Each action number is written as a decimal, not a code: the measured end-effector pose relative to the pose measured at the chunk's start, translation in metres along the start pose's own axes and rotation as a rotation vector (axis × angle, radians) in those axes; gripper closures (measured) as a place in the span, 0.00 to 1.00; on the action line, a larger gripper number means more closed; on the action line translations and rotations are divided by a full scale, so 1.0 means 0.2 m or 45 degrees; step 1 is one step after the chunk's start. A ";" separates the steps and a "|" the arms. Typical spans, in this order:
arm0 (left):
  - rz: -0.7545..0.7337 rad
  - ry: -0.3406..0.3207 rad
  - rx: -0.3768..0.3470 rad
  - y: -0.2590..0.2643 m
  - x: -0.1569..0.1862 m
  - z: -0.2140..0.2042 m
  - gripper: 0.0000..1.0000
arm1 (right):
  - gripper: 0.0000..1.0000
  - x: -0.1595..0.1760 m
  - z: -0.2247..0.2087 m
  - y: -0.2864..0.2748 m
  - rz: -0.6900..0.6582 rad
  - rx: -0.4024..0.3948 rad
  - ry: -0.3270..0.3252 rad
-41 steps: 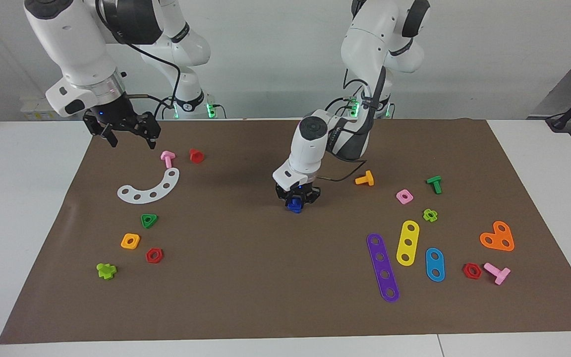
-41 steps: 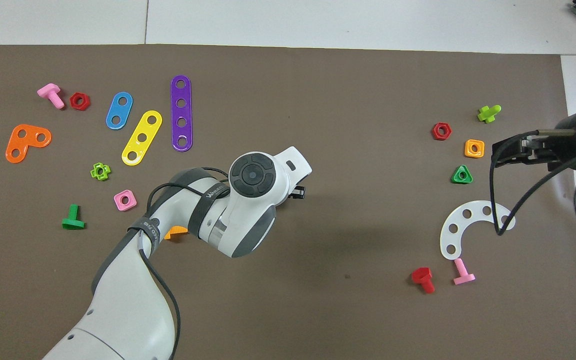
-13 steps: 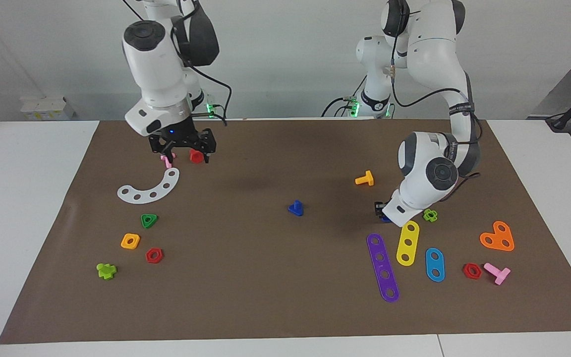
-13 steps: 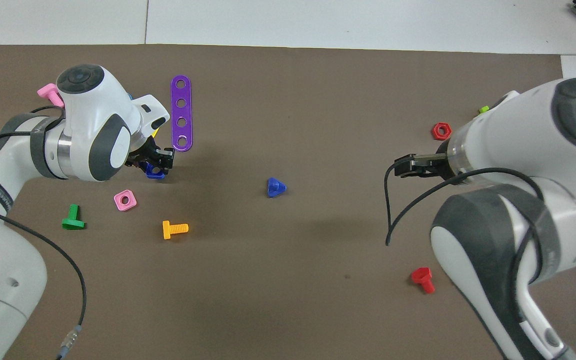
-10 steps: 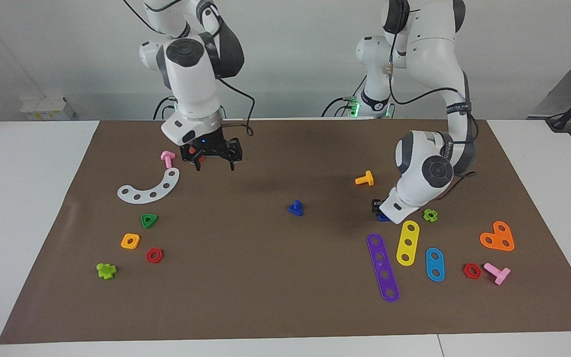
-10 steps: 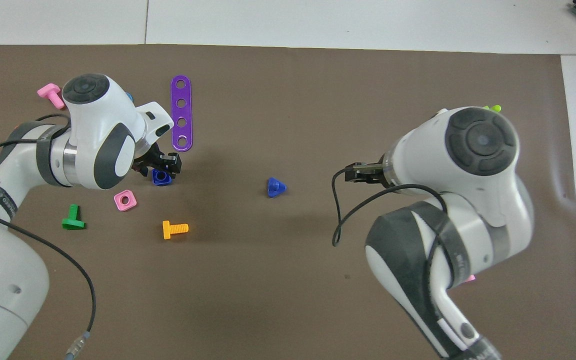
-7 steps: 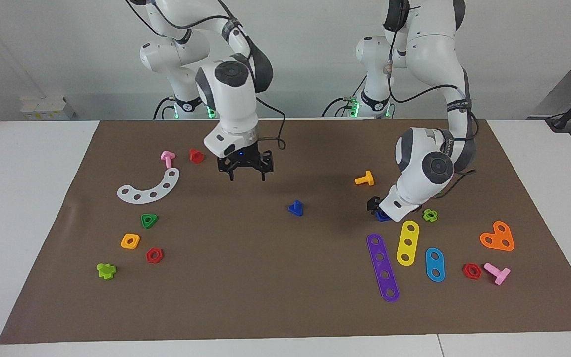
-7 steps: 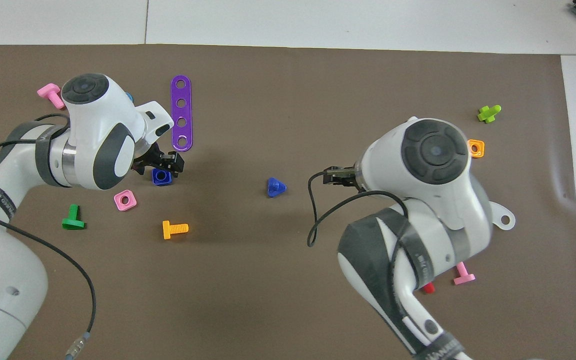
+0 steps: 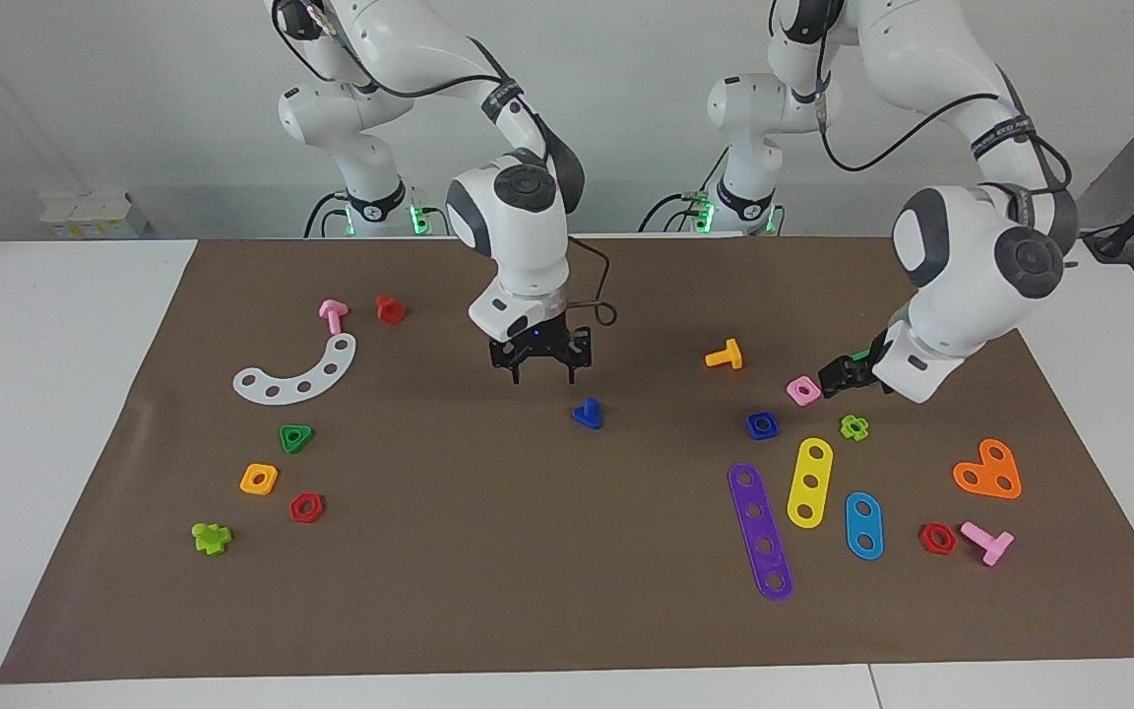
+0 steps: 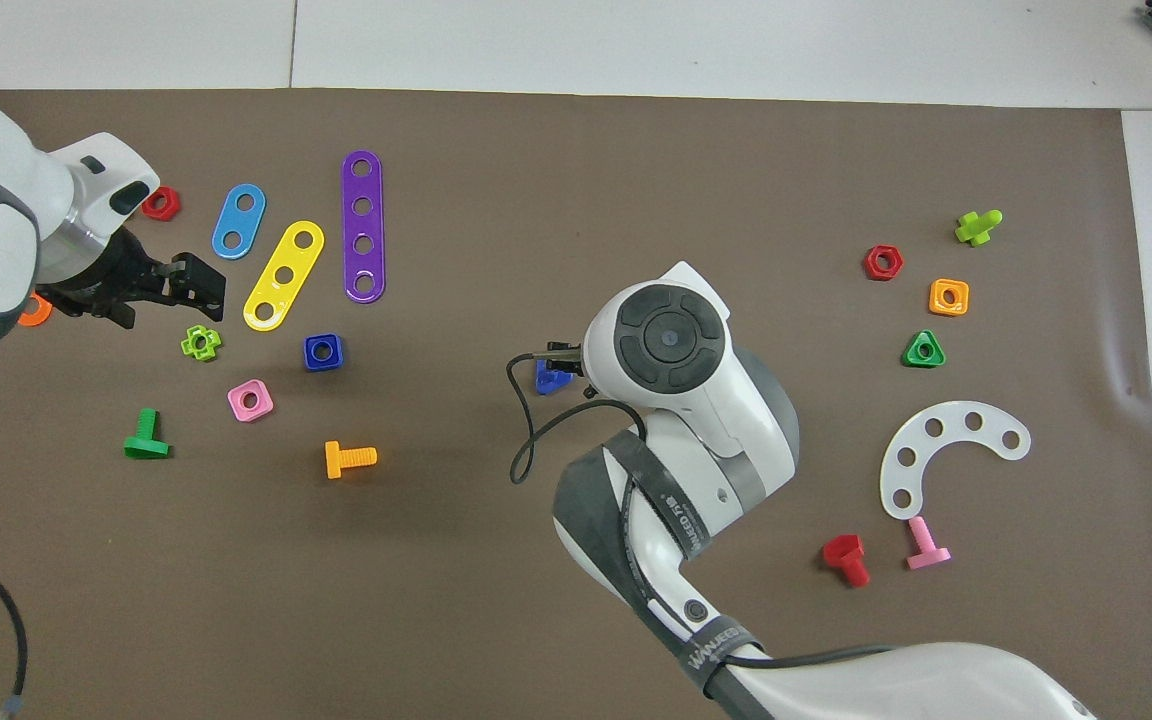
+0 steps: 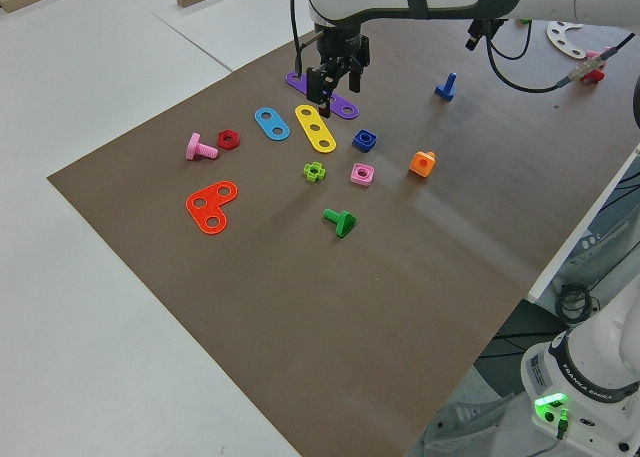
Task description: Unscrew and place screws in storage area
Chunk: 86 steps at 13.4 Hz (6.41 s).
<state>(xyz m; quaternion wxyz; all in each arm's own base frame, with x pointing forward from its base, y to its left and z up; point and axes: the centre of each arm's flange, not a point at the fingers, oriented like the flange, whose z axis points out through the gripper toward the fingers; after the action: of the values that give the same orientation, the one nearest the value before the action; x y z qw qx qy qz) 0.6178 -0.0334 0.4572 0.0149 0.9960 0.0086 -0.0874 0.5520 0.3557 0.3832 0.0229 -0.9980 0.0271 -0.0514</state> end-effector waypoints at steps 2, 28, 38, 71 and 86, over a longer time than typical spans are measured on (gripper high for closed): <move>-0.004 0.030 -0.003 -0.02 -0.12 -0.16 0.00 | 0.15 0.01 0.08 -0.10 -0.025 -0.001 -0.009; 0.019 0.326 0.095 -0.01 -0.51 -0.92 0.00 | 0.81 0.15 0.08 0.35 -0.018 -0.086 -0.002; 0.028 0.295 0.094 0.00 -0.52 -0.81 0.00 | 0.81 0.37 0.14 1.23 -0.204 -0.115 -0.014; -0.002 0.295 0.031 -0.05 -0.56 -0.75 0.00 | 0.01 0.28 -1.25 1.53 0.058 -0.096 -0.032; -0.002 0.295 0.031 -0.05 -0.56 -0.75 0.00 | 0.00 0.25 -1.12 1.53 0.071 -0.107 -0.114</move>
<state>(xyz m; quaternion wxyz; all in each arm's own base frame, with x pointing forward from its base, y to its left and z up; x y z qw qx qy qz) 0.5327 -0.0201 0.6238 0.0018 0.9995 0.0100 0.0283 0.5635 0.0379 0.5960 -0.0163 -0.9983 0.0558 -0.0047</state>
